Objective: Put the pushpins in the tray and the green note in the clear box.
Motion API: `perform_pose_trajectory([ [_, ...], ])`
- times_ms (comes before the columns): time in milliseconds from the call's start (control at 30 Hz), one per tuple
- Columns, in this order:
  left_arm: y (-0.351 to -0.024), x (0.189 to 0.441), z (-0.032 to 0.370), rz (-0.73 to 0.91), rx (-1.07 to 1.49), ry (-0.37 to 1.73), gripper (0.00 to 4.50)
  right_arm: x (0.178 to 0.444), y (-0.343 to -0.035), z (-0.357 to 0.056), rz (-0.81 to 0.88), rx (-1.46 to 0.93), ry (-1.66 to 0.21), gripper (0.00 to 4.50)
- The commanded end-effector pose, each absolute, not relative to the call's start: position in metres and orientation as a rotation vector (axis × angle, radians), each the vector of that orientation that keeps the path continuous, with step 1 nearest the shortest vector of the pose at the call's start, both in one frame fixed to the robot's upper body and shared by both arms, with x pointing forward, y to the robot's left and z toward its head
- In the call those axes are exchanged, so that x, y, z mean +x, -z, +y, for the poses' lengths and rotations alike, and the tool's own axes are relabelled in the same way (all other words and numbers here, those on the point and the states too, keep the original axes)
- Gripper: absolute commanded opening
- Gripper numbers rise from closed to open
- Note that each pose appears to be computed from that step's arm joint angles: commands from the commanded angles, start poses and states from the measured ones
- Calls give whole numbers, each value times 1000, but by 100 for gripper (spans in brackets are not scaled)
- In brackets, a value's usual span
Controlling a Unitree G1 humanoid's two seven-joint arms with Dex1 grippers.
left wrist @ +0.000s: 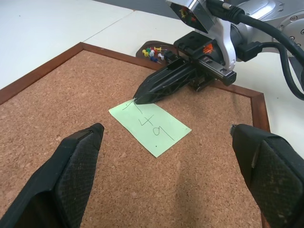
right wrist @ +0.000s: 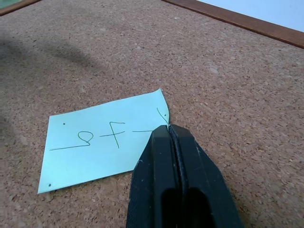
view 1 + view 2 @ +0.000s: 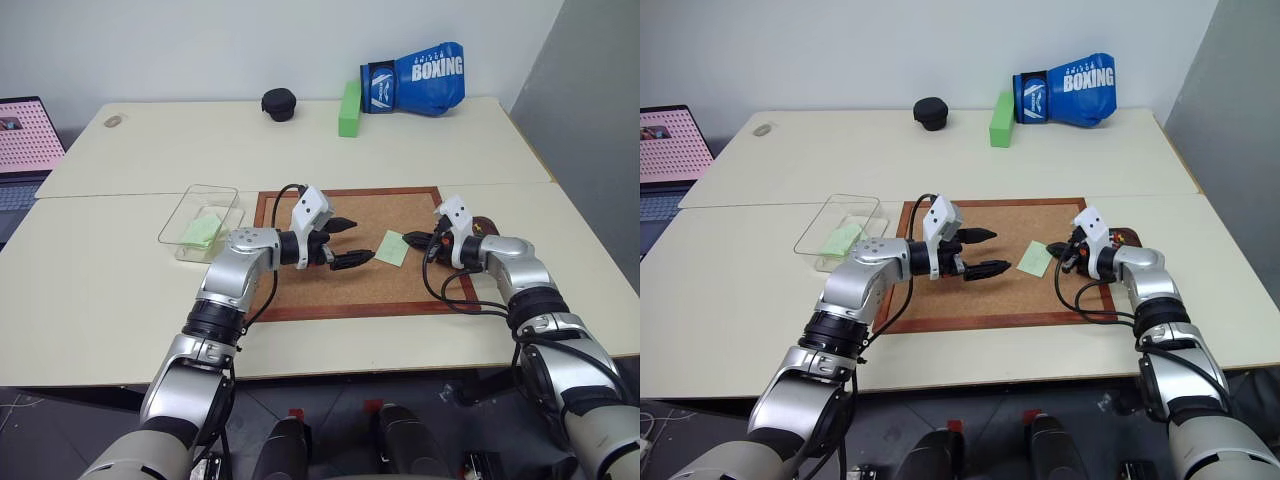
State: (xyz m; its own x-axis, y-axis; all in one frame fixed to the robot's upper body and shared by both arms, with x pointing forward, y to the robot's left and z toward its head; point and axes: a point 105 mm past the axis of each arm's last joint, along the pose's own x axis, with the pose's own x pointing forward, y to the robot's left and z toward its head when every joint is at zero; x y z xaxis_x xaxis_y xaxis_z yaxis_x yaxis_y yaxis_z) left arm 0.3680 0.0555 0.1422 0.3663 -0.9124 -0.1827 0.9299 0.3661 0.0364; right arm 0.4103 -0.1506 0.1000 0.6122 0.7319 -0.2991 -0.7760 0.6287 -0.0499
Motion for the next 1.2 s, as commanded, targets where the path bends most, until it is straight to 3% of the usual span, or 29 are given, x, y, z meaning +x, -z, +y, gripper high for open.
perform_pose_trajectory([
  [33,-156,368,55,91,161,1203,450,413,-133,-154,175,-111,-880,2],
  [333,-160,370,67,100,146,1197,450,399,-174,-151,96,5,-903,2],
  [533,-169,365,60,155,-62,1243,450,389,-185,-141,73,-14,-935,2],
  [800,-173,369,66,218,-291,1234,450,381,-188,-135,71,-19,-953,2],
  [1200,-164,365,48,260,-321,1275,450,363,-191,-121,92,6,-1040,2],
])
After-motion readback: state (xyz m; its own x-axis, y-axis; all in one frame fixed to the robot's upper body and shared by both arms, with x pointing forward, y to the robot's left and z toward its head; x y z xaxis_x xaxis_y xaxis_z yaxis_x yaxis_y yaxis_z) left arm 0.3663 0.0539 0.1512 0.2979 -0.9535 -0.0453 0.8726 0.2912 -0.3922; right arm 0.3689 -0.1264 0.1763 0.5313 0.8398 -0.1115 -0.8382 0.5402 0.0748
